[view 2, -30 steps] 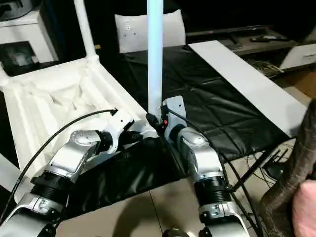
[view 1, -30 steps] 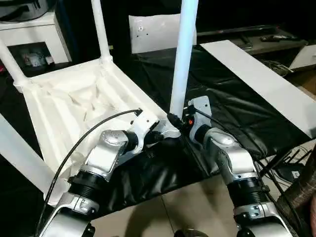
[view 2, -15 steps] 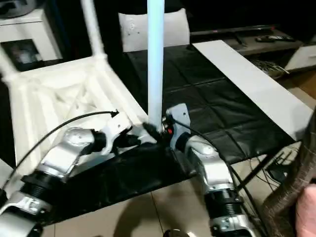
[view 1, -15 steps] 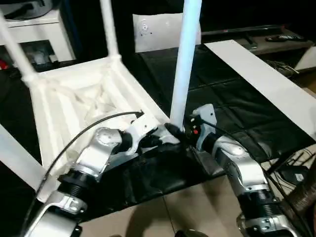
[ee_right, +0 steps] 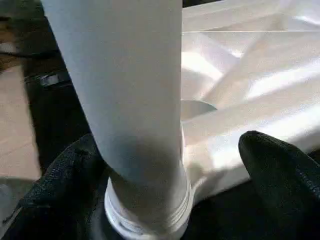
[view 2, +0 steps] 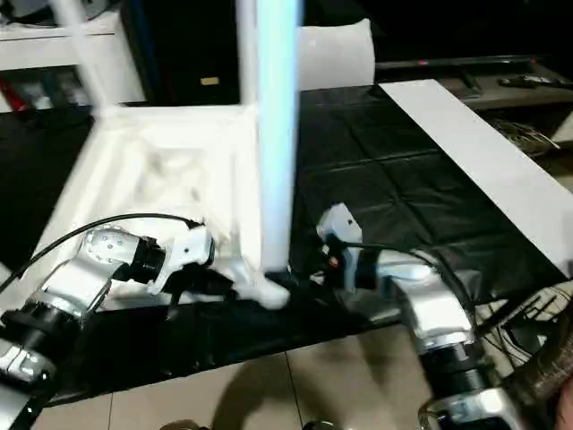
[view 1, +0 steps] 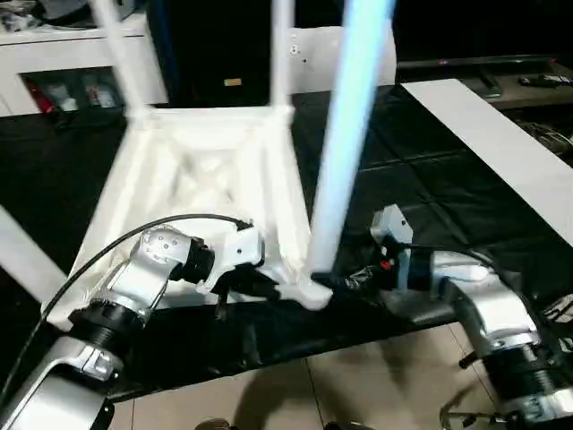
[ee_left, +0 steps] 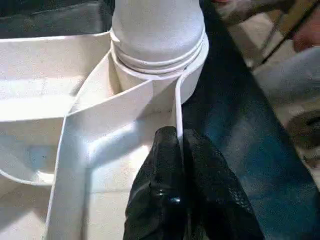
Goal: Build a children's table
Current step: Rotate leg to tighten
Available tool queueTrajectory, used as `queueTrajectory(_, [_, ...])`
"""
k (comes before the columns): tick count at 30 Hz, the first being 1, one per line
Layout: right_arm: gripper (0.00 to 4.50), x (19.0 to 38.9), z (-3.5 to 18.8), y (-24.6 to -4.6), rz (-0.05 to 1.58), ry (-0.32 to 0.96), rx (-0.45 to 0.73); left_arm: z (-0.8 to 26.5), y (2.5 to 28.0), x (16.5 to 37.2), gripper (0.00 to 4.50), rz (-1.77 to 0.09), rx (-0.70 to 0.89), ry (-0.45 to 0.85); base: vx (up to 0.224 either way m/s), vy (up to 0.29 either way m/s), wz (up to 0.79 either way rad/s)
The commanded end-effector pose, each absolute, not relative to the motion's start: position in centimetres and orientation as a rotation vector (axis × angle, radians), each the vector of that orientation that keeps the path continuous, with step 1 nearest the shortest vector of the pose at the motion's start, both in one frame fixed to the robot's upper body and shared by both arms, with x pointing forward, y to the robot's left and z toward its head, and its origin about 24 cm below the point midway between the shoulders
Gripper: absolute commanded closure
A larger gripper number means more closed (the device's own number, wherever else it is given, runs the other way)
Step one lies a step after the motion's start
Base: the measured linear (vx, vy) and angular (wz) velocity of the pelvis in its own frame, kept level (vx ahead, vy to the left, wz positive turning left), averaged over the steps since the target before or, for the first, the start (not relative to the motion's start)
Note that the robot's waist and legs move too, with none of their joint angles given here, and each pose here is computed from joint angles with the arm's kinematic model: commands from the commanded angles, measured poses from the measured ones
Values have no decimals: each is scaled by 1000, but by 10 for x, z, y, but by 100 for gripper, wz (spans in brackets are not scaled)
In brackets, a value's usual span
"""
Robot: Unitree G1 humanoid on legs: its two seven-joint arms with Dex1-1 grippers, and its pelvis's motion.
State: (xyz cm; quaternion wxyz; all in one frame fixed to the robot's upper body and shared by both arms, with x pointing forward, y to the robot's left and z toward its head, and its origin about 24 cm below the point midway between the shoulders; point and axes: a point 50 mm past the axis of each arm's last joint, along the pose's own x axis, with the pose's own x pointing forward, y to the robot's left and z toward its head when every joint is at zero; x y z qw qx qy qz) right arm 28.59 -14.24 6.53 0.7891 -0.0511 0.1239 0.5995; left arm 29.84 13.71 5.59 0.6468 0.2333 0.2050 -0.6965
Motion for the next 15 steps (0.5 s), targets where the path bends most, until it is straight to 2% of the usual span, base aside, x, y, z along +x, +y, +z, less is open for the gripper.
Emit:
queueTrajectory(1, [1,286,71,-142,1357,260,-105,57,123,293,450,-1741,596,469,0,0,0])
queueTrajectory(3, [28,283,71,-140,1433,278,-72,59,121,292,450,-1793,621,472,0,0,0])
queueTrajectory(10, [78,283,71,-140,1527,334,-14,60,113,293,450,-1840,635,464,0,0,0])
queueTrajectory(11, [102,282,71,-139,1538,341,-6,60,113,293,450,-1842,637,462,0,0,0])
queueTrajectory(15, [119,281,72,-139,1580,366,14,59,114,295,450,-1840,650,466,0,0,0])
